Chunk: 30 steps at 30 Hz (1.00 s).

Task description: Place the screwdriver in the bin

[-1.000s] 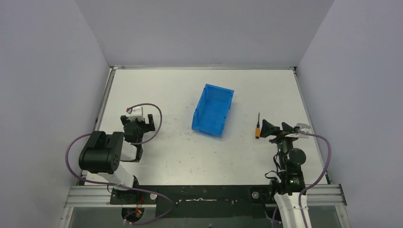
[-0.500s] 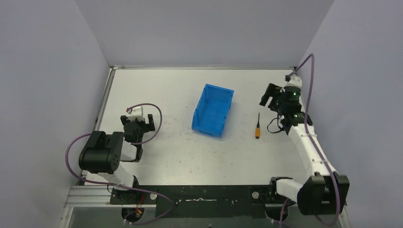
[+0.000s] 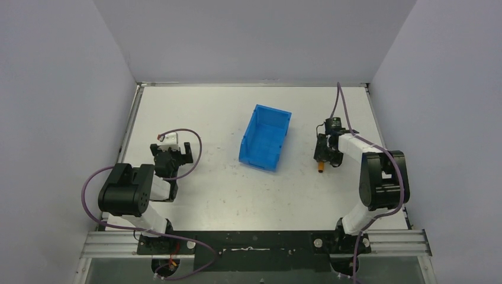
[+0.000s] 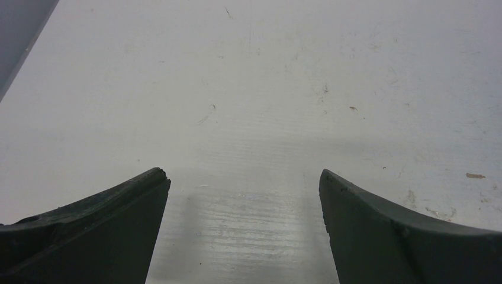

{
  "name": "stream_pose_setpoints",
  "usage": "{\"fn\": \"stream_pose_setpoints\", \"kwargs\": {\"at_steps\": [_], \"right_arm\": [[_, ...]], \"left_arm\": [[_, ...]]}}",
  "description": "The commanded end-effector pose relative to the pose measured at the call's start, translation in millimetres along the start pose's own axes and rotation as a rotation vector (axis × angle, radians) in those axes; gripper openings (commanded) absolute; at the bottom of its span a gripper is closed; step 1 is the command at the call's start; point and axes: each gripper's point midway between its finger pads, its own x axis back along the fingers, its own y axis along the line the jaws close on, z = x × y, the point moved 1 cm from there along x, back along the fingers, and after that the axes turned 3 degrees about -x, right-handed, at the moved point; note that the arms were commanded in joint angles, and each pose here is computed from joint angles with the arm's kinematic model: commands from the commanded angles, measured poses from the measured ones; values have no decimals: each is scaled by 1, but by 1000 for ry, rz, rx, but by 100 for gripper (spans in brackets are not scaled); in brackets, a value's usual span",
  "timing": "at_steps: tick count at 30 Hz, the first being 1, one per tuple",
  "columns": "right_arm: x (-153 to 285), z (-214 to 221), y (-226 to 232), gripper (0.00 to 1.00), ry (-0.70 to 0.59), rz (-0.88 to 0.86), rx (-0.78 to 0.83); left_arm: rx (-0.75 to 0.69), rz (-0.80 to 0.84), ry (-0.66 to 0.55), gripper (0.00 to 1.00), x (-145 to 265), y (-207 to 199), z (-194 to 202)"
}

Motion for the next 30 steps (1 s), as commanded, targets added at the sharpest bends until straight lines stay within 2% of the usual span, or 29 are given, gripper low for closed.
{"fn": "stream_pose_setpoints", "kwargs": {"at_steps": [1, 4, 5, 9, 15, 19, 22, 25, 30], "right_arm": [[-6, -3, 4, 41, -2, 17, 28], [-2, -5, 7, 3, -3, 13, 39], [5, -11, 9, 0, -18, 12, 42], [47, -41, 14, 0, -104, 17, 43], [144, -94, 34, 0, -282, -58, 15], [209, -118, 76, 0, -413, -207, -11], [252, -120, 131, 0, -519, -340, 15], [268, -112, 177, 0, -575, -429, 45], [226, -88, 224, 0, -500, -446, 101]], "left_arm": [[16, 0, -84, 97, -7, 0, -24], [17, 0, -82, 97, -7, 0, -24], [17, 1, -82, 97, -7, 0, -24], [16, 0, -83, 97, -7, 0, -24], [16, 0, -83, 97, -7, 0, -24], [17, 0, -84, 97, -7, 0, -24], [16, 0, -83, 97, -7, 0, -24], [16, 1, -84, 97, -7, 0, -24], [16, 0, -84, 97, -7, 0, -24]]}}
